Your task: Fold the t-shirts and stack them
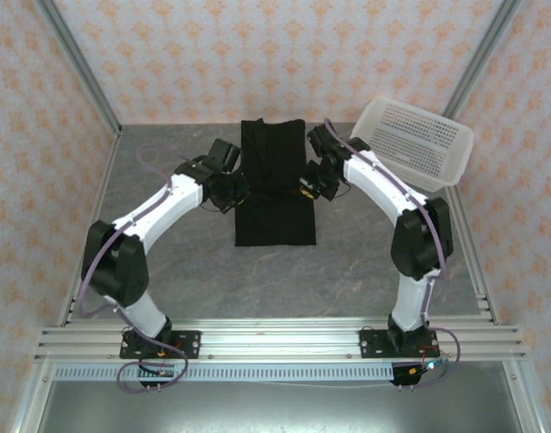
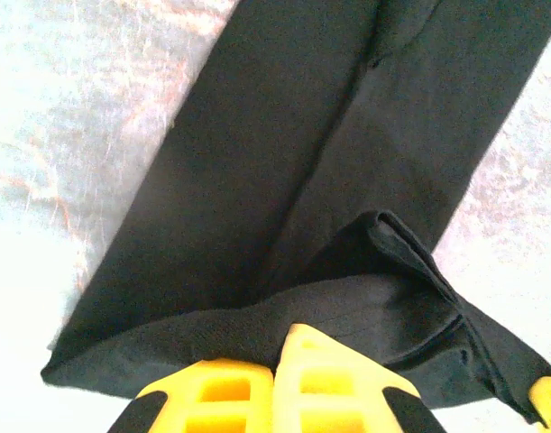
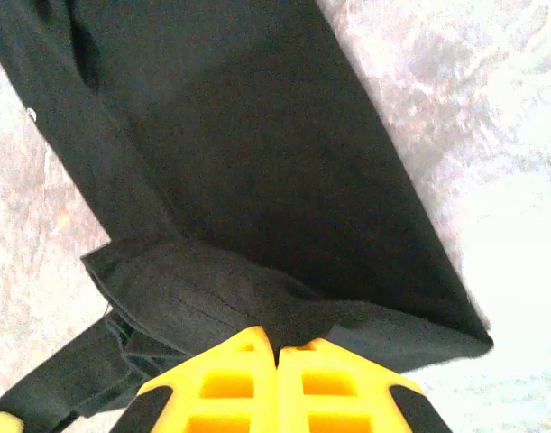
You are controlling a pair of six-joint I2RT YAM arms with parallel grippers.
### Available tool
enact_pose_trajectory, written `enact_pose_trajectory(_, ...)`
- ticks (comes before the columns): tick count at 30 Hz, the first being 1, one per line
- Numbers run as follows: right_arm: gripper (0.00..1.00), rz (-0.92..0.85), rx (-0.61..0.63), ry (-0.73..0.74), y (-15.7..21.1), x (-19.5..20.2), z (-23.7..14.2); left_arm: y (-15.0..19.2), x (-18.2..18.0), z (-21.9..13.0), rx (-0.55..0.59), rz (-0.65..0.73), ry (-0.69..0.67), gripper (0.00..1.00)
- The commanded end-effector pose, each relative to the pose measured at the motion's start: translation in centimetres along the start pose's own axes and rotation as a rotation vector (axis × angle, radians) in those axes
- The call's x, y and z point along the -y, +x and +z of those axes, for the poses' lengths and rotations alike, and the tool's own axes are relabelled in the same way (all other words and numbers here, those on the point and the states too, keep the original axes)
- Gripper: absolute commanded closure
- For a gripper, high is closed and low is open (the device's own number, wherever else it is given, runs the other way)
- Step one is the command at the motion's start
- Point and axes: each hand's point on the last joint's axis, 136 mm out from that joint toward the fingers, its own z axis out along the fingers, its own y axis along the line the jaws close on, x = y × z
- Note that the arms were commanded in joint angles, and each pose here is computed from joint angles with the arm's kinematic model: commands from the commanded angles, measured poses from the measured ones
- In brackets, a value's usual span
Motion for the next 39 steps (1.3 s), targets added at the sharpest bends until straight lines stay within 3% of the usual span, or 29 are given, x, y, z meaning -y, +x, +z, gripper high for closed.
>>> enact_pose_trajectory(1,1.0,-0.01,0.012,0.035,-2.0,0.2,0.7,-2.0,1.3,0.6,0.012,0.034,0.02,1.0)
enact_pose_trajectory(24,1.0,0.04,0.008,0.084,-9.3,-0.7,8.0,-7.8,1.3,9.3,-0.026,0.02,-0.128,1.0)
enact_pose_trajectory(25,1.0,0.042,0.011,0.089,-9.6,-0.6,8.2,-8.0,1.3,9.5,-0.027,0.017,-0.131,0.98)
enact_pose_trajectory(28,0.84,0.034,0.03,0.059,-10.9,-1.1,8.5,-8.7,1.2,9.8,-0.016,0.012,-0.139,0.85)
enact_pose_trajectory(30,0.75,0.015,0.043,0.025,-11.8,-1.9,8.2,-9.4,1.6,9.2,0.014,0.015,-0.131,0.61)
enact_pose_trajectory(32,0.66,0.001,0.056,0.013,-12.5,-2.4,7.5,-10.1,2.3,8.2,0.046,0.026,-0.108,0.48)
enact_pose_trajectory(35,0.57,-0.003,0.068,0.01,-13.1,-2.3,6.1,-10.7,3.2,6.1,0.097,0.039,-0.077,0.44)
enact_pose_trajectory(39,0.55,-0.036,0.099,0.019,-12.6,-1.9,3.5,-9.4,2.4,3.9,0.105,0.008,-0.038,0.47)
